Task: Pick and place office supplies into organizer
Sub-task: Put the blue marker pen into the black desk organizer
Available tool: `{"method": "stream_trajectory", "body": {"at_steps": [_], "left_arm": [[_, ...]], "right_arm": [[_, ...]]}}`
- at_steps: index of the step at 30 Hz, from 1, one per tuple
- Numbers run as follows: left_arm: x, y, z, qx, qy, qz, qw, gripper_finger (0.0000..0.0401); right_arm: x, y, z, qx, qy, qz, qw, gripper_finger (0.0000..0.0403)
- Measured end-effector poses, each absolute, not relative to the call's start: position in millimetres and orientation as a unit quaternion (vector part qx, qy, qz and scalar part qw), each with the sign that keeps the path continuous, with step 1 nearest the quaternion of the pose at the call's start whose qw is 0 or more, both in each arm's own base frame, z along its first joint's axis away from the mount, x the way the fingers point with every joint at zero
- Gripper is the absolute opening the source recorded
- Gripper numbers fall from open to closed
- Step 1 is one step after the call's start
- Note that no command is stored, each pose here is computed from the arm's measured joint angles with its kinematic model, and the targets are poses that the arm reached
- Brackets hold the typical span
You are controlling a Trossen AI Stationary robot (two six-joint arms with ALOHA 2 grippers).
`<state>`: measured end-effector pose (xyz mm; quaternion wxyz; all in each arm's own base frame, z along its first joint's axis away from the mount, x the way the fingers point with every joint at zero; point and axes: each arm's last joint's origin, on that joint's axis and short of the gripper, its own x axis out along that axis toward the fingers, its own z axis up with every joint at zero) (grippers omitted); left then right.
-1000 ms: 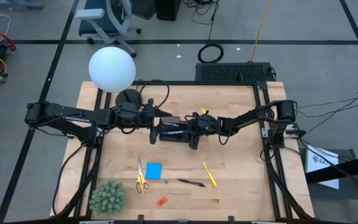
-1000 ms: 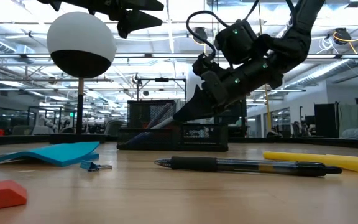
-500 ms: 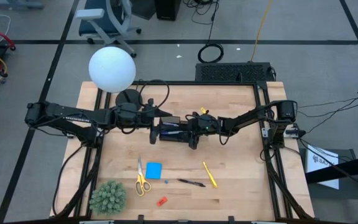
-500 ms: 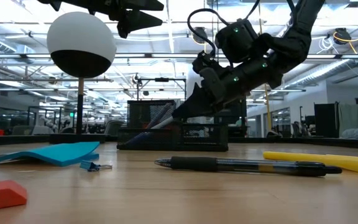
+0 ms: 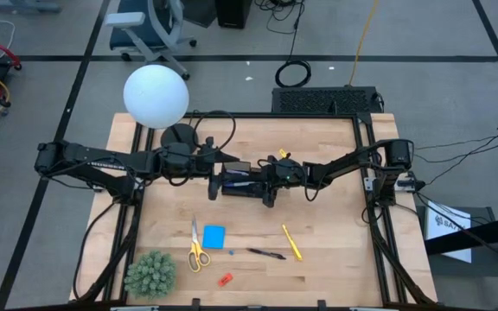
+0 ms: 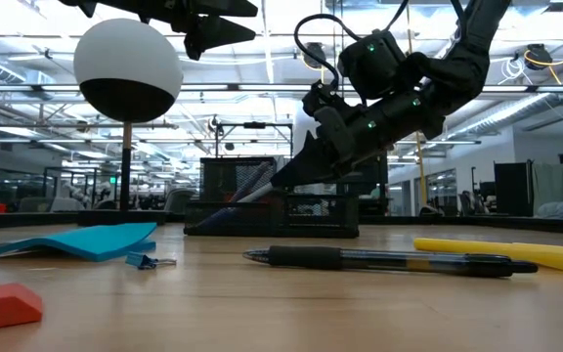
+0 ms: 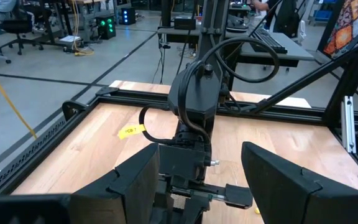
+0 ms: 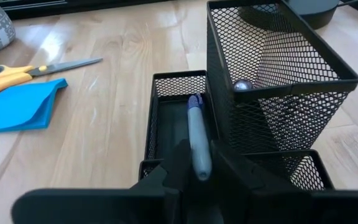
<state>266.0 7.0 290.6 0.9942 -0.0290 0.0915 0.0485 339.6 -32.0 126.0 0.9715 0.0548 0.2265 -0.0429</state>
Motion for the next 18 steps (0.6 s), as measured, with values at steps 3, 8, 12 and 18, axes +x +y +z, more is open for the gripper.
{"method": "stream_trajectory", "body": {"at_steps": [3, 8, 12, 18], "left_arm": [[266.0, 7.0, 290.6, -0.029, 0.092, 0.049, 0.994, 0.0234], [266.0, 6.9, 290.6, -0.029, 0.092, 0.048, 0.994, 0.0234], [266.0, 6.9, 290.6, -0.029, 0.092, 0.049, 0.994, 0.0234], [265.9, 7.0, 290.5, -0.029, 0.092, 0.049, 0.994, 0.0234]], "right_arm": [[339.4, -31.9, 125.9, 0.047, 0.229, -0.04, 0.972, 0.0043], [339.3, -31.9, 125.8, 0.045, 0.229, -0.039, 0.971, 0.0032], [339.3, -31.8, 125.8, 0.047, 0.23, -0.039, 0.971, 0.0035], [339.6, -30.5, 126.5, 0.053, 0.227, -0.014, 0.972, 0.0031]]}}
